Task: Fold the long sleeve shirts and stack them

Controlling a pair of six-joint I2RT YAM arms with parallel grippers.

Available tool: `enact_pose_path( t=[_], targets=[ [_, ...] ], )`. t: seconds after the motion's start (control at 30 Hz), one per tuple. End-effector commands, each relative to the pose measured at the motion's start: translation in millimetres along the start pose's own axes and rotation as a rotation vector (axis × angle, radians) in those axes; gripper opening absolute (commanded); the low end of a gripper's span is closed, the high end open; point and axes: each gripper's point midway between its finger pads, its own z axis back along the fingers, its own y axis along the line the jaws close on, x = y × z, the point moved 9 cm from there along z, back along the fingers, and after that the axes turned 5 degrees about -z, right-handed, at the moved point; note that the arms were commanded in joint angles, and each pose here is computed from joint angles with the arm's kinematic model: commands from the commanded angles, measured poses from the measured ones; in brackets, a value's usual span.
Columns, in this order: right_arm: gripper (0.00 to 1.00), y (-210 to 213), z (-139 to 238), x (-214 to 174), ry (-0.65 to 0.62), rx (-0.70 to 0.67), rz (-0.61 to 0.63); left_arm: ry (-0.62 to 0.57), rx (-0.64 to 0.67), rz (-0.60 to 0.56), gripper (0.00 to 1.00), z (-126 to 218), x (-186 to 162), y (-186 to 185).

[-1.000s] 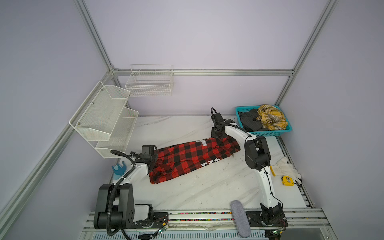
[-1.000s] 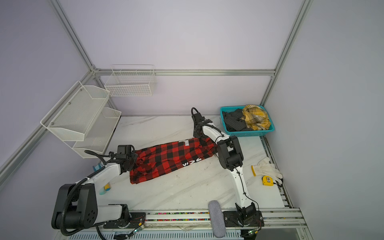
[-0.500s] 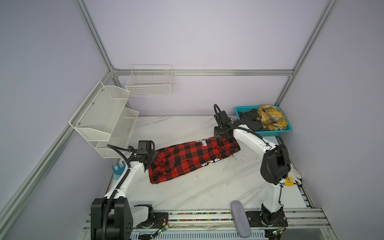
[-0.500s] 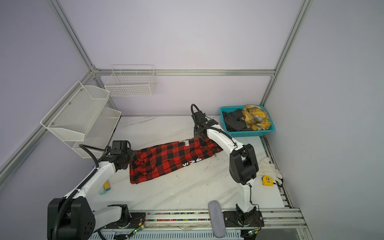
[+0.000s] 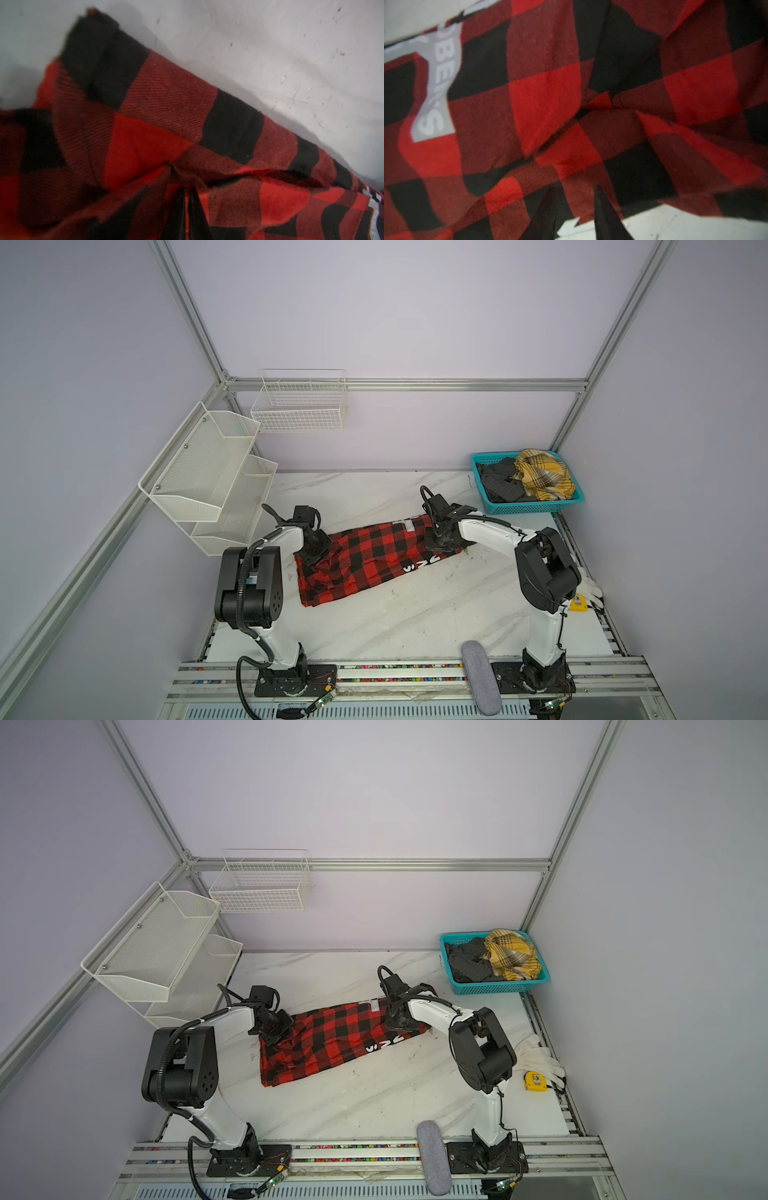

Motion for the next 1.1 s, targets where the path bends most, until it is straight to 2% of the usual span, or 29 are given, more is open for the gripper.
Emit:
enact_pose_path(
  t=[0.0,0.13,0.2,0.3,0.4,0.47,0.53,0.67,0.77,0.87,1.07],
  targets=[
    [0.32,4.3,-10.8,10.1,-0.001,0.021,-0.048,0.012,0.002,-0.033,0.08,0.7,2.5,0.0],
    [0.28,-6.4,-50.2,23.3,0.044,-0.033,-0.081,0.047,0.026,-0.036,0.07,-6.3,-7.2,9.5],
    [0.26,-13.3,-61.7,45.6,0.023,-0.053,-0.122,0.078,0.025,-0.035,0.07,-9.4,-16.5,12.9],
    [0.28,-6.2,-58.4,87.0,-0.054,-0.013,-0.146,0.126,-0.013,-0.051,0.07,-10.3,-39.1,8.6],
    [0.40,23.2,-35.3,123.6,-0.138,0.120,-0.053,0.233,-0.203,-0.086,0.12,-12.7,-82.2,-26.7],
    [0.47,38.0,-16.7,139.5,-0.167,0.204,-0.018,0.288,-0.332,-0.166,0.20,-10.0,-114.0,-65.2],
    [0.49,40.8,-0.5,146.7,-0.193,0.192,0.021,0.317,-0.436,-0.225,0.30,-3.0,-135.5,-98.4],
    [0.49,27.2,34.9,137.9,-0.226,0.118,0.048,0.290,-0.586,-0.318,0.44,35.4,-135.8,-147.1],
    [0.49,13.1,62.5,111.8,-0.241,0.104,0.018,0.156,-0.530,-0.399,0.50,71.9,-111.0,-154.0],
    [0.46,-2.7,69.6,81.5,-0.213,0.112,-0.037,0.109,-0.488,-0.449,0.45,84.4,-93.9,-155.5],
    [0.38,-17.2,29.9,45.4,-0.084,0.074,-0.079,0.241,-0.504,-0.514,0.28,54.2,-102.4,-180.0]
  ],
)
